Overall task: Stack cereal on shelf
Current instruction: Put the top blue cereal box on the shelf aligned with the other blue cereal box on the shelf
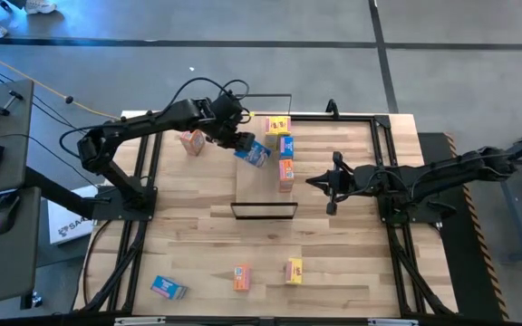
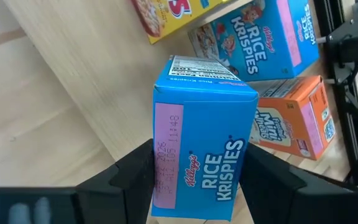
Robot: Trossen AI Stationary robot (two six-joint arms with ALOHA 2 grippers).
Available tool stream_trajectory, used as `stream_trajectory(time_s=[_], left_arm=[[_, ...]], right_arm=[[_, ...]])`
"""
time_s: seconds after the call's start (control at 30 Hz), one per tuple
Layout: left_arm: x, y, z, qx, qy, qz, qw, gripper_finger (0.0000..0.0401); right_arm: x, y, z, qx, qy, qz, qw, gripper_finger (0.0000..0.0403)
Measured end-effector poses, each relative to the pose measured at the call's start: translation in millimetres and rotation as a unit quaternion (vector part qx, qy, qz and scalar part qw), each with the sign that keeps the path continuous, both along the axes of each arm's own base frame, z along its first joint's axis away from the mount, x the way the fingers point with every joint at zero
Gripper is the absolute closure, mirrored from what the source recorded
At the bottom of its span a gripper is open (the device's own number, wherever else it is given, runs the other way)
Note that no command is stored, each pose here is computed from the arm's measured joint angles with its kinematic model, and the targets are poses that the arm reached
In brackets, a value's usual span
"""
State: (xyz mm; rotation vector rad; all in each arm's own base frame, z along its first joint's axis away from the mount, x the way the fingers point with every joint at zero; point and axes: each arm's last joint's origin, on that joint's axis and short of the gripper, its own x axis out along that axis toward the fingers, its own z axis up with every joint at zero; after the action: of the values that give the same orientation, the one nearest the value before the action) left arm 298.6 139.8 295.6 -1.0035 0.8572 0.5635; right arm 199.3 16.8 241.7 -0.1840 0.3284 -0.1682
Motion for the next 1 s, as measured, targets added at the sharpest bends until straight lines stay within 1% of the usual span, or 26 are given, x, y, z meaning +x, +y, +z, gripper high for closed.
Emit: stream_trajectory(time_s=[0.17,0.3,0.47,0.6,0.73,0.83,0.9,1.0], left_arm=[[-0.5,0.8,-0.2,0.004,0.004,0.007,1.0,0.02],[0.1,1.3,-1.0,0.007,0.006,0.009,1.0,0.0172],[5.2,4.0,-8.2,0.006,0.012,0.01,1.0,0.0133],[8.2,5.5,-12.9,0.016,0.016,-0.007,1.0,0.012],[5.6,4.1,-6.8,0.046,0.007,-0.047,0.998,0.0119],[-0.4,-1.5,6.2,0.081,-0.009,-0.086,0.993,0.0119],[-2.7,-5.9,12.2,0.103,-0.016,-0.114,0.988,0.0119],[-5.4,-17.1,17.5,0.135,-0.013,-0.177,0.975,0.0119]], right_arm=[[-0.1,0.0,-0.3,0.0,0.002,0.0,1.0,0.0403],[-0.1,0.0,-0.3,0.0,0.002,0.0,1.0,0.0403],[-0.1,0.0,-0.3,0.0,0.002,0.0,1.0,0.0403],[-0.1,0.0,-0.4,0.0,0.002,0.0,1.0,0.0403],[-0.2,0.0,-0.6,0.0,0.003,0.0,1.0,0.0403],[-0.3,0.0,-0.9,-0.001,0.005,0.0,1.0,0.0403],[-0.4,-0.1,-1.3,-0.001,0.007,0.0,1.0,0.0403],[-0.4,-0.1,-1.3,-0.001,0.007,0.0,1.0,0.0403]])
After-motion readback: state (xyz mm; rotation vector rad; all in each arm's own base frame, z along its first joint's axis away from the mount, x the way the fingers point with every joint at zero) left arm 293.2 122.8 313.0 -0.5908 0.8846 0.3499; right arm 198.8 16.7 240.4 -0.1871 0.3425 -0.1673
